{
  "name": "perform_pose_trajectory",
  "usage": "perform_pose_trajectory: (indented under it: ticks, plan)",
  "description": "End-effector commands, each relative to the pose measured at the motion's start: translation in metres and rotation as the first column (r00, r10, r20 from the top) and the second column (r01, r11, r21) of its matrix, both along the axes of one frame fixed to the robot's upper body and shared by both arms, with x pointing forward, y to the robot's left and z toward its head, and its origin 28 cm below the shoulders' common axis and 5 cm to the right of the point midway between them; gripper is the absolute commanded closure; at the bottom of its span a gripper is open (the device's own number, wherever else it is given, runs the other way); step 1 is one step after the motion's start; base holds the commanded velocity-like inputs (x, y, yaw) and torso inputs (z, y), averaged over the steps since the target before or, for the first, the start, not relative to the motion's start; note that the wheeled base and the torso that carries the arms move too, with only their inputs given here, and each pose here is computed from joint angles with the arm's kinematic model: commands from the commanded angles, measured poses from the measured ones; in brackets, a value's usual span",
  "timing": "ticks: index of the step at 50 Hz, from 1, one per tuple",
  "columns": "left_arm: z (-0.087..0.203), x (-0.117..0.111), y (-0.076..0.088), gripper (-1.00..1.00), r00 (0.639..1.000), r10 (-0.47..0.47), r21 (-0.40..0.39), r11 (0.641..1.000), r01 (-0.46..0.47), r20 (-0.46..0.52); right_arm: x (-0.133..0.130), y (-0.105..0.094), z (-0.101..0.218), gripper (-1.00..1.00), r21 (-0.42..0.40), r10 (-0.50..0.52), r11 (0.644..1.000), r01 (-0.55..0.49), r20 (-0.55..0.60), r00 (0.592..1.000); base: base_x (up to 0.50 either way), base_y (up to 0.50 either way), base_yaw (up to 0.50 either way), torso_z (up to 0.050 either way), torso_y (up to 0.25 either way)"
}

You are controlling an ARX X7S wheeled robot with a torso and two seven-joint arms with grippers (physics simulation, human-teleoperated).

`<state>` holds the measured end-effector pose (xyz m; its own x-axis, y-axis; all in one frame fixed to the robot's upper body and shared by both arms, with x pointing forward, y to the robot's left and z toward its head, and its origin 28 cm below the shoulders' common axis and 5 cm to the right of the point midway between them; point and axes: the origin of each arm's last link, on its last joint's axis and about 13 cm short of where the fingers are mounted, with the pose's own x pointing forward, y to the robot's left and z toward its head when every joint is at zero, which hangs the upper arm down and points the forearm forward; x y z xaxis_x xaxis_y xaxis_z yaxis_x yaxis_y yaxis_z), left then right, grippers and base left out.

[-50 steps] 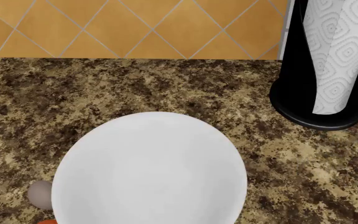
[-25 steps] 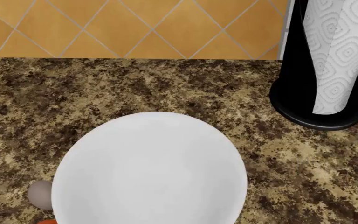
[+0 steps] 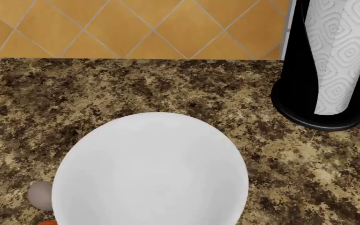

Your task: Place the eggs and milk next to the bowl.

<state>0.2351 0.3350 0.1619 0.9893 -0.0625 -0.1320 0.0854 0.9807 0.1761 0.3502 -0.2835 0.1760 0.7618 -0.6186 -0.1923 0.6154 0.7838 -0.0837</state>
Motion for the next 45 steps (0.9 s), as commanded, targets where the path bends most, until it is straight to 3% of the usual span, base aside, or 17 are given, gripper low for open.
perform_pose_trajectory:
  ticks: [1, 14, 24, 45]
  plan:
    - [0.0, 0.0, 0.0, -1.0, 1.0, -0.009, -0.011, 1.0, 0.009, 0.007, -0.022, 0.002, 0.012, 1.0, -0.054, 0.033, 0.998, -0.032, 0.026, 0.999, 0.0, 0.0, 0.0, 0.0, 0.0]
    - [0.0, 0.001, 0.0, -1.0, 0.999, -0.028, -0.022, 0.999, 0.028, 0.018, -0.056, 0.009, 0.022, 1.0, -0.066, 0.106, 0.992, -0.104, 0.03, 0.994, 0.0, 0.0, 0.0, 0.0, 0.0]
    - [-0.001, 0.001, 0.0, -1.0, 0.999, -0.024, -0.029, 0.999, 0.024, 0.022, -0.068, 0.017, 0.032, 1.0, -0.065, 0.182, 0.982, -0.178, 0.054, 0.982, 0.0, 0.0, 0.0, 0.0, 0.0]
    - [-0.001, 0.001, 0.0, -1.0, 0.999, -0.029, -0.031, 0.999, 0.029, 0.025, -0.085, 0.035, 0.047, 1.0, -0.075, 0.38, 0.924, -0.375, 0.062, 0.923, 0.0, 0.0, 0.0, 0.0, 0.0]
